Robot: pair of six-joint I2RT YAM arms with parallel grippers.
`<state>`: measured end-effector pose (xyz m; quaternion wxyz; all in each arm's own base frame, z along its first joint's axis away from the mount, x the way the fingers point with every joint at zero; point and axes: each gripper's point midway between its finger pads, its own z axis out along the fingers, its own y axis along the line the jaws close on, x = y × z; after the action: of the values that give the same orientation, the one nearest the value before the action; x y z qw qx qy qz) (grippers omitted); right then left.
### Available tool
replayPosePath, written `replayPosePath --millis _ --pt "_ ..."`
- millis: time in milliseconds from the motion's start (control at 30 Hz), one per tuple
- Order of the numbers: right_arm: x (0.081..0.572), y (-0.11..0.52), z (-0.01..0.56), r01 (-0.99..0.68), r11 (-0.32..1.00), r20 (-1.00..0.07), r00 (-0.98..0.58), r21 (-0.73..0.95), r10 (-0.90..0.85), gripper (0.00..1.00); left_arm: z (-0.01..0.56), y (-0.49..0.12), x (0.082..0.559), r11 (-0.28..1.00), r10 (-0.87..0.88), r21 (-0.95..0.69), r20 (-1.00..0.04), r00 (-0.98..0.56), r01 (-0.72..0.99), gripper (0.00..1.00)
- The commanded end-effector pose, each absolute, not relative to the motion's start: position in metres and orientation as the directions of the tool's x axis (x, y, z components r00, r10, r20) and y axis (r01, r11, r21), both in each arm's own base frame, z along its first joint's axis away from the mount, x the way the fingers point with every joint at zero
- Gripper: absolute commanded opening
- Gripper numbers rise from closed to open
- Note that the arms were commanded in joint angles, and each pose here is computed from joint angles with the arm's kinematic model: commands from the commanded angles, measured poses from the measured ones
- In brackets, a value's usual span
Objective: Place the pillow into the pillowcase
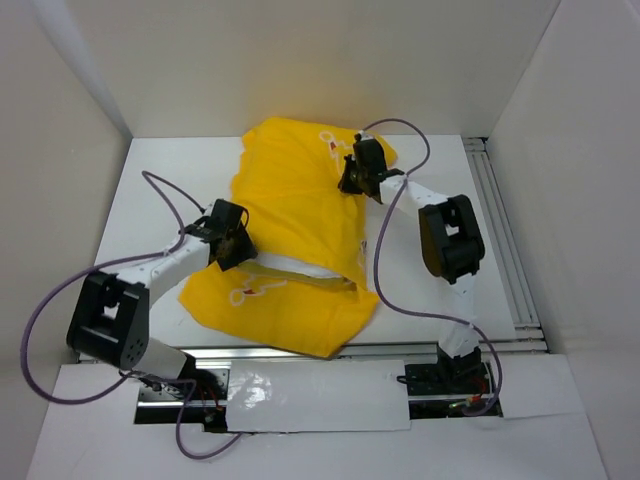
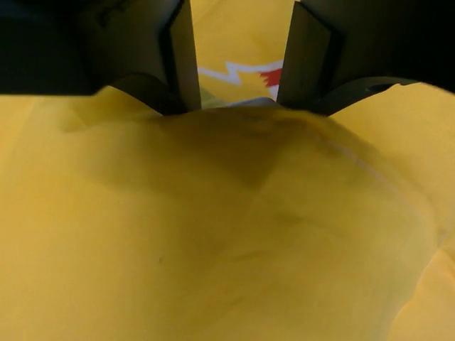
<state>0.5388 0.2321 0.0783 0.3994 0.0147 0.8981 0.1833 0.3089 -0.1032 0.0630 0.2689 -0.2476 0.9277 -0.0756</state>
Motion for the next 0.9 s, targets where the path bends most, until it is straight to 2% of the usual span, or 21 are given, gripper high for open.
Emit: replayPosePath --millis 0,33,67,100,167,233,300,333,367,400,433,467,500,533,567,600,633,700,733,833,867 --pt "0.487 0.217 0.080 -0.077 0.927 -0.679 -0.704 0.367 0.210 0.00 0.072 -0.104 0.361 0.876 -0.482 -0.309 -0.533 -0.696 -0.370 0.54" --pt "0.460 0.201 0.086 -0.056 0.936 -0.685 -0.697 0.348 0.213 0.00 0.080 -0.105 0.375 0.873 -0.486 -0.327 -0.546 -0.682 -0.361 0.46" --pt "0.447 0.192 0.090 -0.044 0.940 -0.690 -0.691 0.338 0.215 0.00 0.082 -0.108 0.383 0.879 -0.475 -0.333 -0.555 -0.683 -0.341 0.44" --pt "0.434 0.185 0.120 -0.043 0.934 -0.719 -0.651 0.354 0.242 0.00 0.080 -0.108 0.391 0.881 -0.471 -0.334 -0.556 -0.686 -0.334 0.44" --pt "0.392 0.168 0.103 0.011 0.955 -0.679 -0.701 0.296 0.219 0.00 0.096 -0.121 0.413 0.888 -0.448 -0.376 -0.587 -0.675 -0.263 0.44" --pt "0.364 0.155 0.116 0.038 0.960 -0.677 -0.702 0.276 0.222 0.00 0.104 -0.133 0.431 0.891 -0.428 -0.406 -0.596 -0.680 -0.204 0.45" --pt "0.338 0.147 0.106 0.059 0.965 -0.647 -0.731 0.257 0.217 0.00 0.110 -0.153 0.438 0.879 -0.416 -0.454 -0.578 -0.702 -0.147 0.44" --pt "0.332 0.144 0.112 0.057 0.964 -0.651 -0.727 0.260 0.219 0.12 0.109 -0.166 0.435 0.881 -0.396 -0.457 -0.568 -0.721 -0.124 0.44" --pt "0.322 0.133 0.106 0.068 0.977 -0.636 -0.749 0.201 0.183 0.29 0.108 -0.170 0.434 0.883 -0.388 -0.454 -0.563 -0.730 -0.119 0.44" --pt "0.321 0.129 0.109 0.062 0.983 -0.637 -0.754 0.174 0.160 0.43 0.106 -0.167 0.434 0.888 -0.388 -0.441 -0.563 -0.730 -0.132 0.44" --pt "0.318 0.128 0.112 0.046 0.989 -0.637 -0.760 0.143 0.128 0.47 0.111 -0.171 0.432 0.890 -0.381 -0.440 -0.574 -0.725 -0.120 0.46" --pt "0.314 0.114 0.117 0.086 0.993 -0.636 -0.763 0.084 0.119 0.56 0.107 -0.169 0.424 0.892 -0.378 -0.433 -0.563 -0.735 -0.127 0.49" --pt "0.318 0.121 0.133 0.039 0.998 -0.662 -0.746 0.055 0.066 0.62 0.123 -0.166 0.422 0.890 -0.386 -0.441 -0.587 -0.711 -0.119 0.55" --pt "0.319 0.122 0.145 0.028 0.999 -0.682 -0.730 0.035 0.044 0.67 0.128 -0.161 0.417 0.892 -0.389 -0.433 -0.597 -0.701 -0.127 0.67" --pt "0.320 0.123 0.159 -0.007 1.000 -0.705 -0.709 0.001 -0.004 0.72 0.130 -0.143 0.414 0.896 -0.407 -0.408 -0.600 -0.689 -0.174 0.70" --pt "0.324 0.138 0.180 -0.057 0.998 -0.735 -0.677 0.009 -0.032 0.74 0.134 -0.133 0.408 0.894 -0.424 -0.396 -0.602 -0.676 -0.208 0.74" --pt "0.326 0.147 0.192 -0.086 0.996 -0.752 -0.657 0.013 -0.047 0.74 0.155 -0.115 0.404 0.883 -0.459 -0.400 -0.625 -0.631 -0.246 0.88" --pt "0.326 0.191 0.223 -0.246 0.968 -0.794 -0.596 0.044 -0.115 0.77 0.152 -0.084 0.380 0.865 -0.501 -0.340 -0.618 -0.606 -0.369 0.96" --pt "0.325 0.207 0.230 -0.287 0.957 -0.802 -0.581 0.040 -0.141 0.78 0.168 -0.065 0.371 0.839 -0.540 -0.356 -0.636 -0.552 -0.411 1.00" --pt "0.321 0.276 0.233 -0.445 0.895 -0.807 -0.516 -0.037 -0.289 0.81 0.159 -0.033 0.340 0.790 -0.600 -0.351 -0.613 -0.513 -0.503 1.00" --pt "0.323 0.294 0.208 -0.473 0.876 -0.765 -0.531 -0.089 -0.364 0.82 0.168 -0.018 0.331 0.757 -0.635 -0.381 -0.623 -0.457 -0.531 1.00"
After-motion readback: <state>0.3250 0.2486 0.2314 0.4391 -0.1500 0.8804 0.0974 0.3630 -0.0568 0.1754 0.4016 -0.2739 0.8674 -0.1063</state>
